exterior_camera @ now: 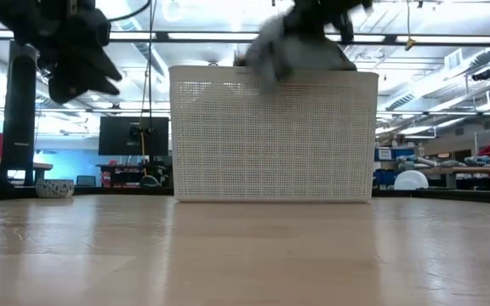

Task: Sort clothes
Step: Put the gray shirt into the bin

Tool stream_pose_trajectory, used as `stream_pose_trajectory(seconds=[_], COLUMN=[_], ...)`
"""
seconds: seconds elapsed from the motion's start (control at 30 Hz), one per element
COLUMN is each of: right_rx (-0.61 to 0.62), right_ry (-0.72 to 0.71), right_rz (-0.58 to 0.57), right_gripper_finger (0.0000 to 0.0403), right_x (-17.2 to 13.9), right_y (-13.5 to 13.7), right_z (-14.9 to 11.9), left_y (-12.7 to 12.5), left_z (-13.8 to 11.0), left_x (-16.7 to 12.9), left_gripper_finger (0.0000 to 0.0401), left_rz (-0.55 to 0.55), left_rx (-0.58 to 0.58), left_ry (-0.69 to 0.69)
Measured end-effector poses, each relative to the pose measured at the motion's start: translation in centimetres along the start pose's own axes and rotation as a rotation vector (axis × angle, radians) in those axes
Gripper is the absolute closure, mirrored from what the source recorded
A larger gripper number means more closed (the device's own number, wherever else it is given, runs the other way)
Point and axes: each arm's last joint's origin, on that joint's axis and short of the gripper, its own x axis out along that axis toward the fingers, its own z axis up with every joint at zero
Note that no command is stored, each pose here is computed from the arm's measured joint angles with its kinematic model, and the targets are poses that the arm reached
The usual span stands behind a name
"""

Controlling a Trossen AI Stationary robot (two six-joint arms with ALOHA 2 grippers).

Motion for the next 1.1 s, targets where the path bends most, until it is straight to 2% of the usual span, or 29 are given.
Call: stream_pose_trajectory(seconds=[0.17, 0.23, 0.33, 0.43, 0.53, 0.63, 0.7, 0.83, 0.97, 1.1], right_rx=[-0.202, -0.234, -0.264, -0.213, -0.122, -0.139, -0.144, -0.076, -0.063, 0.035], right_ry=[-0.105, -0.106, -0.041, 0.076, 0.206, 0.345, 0.407, 0.444, 0.478, 0.574], right_rz=[-0.051, -0.053, -0.063, -0.097, -0.053, -0.019, -0.01, 0.009, 0.005, 0.048], right_gripper_finger=[0.0399, 0.04, 0.0399, 0.04, 0.0401, 0.04, 0.04, 0.0398, 0.0385, 0.0359], right_x=[2.1, 3.3, 5.4, 7.3, 9.0, 10.8, 11.7, 13.2, 14.1, 15.0], right_y=[-1.0, -2.2, -4.4, -6.6, -8.0, -8.5, -8.4, -8.3, -8.7, -9.6], right_z=[7.0, 9.1, 10.5, 10.4, 9.2, 6.9, 5.6, 4.1, 3.0, 2.3], left_y=[0.6, 0.6, -0.1, -0.7, -1.1, -1.1, -0.9, 0.5, 2.1, 3.3], left_z=[-0.9, -0.8, -0.3, 0.1, 0.4, 0.4, 0.0, -1.9, -3.9, -5.2], left_x=[0.9, 1.0, 1.0, 0.8, 0.7, 0.6, 0.8, 1.7, 2.4, 2.5], left_gripper_finger=[0.0265, 0.0265, 0.0265, 0.0265, 0.0265, 0.0265, 0.0265, 0.0265, 0.0265, 0.0265], left_rz=[0.011, 0.029, -0.029, -0.084, -0.109, -0.137, -0.167, -0.262, -0.296, -0.32], left_rx=[0.036, 0.122, 0.288, 0.458, 0.526, 0.584, 0.573, 0.557, 0.524, 0.506], left_ry=[0.006, -0.033, -0.121, -0.177, -0.228, -0.257, -0.306, -0.384, -0.417, -0.467])
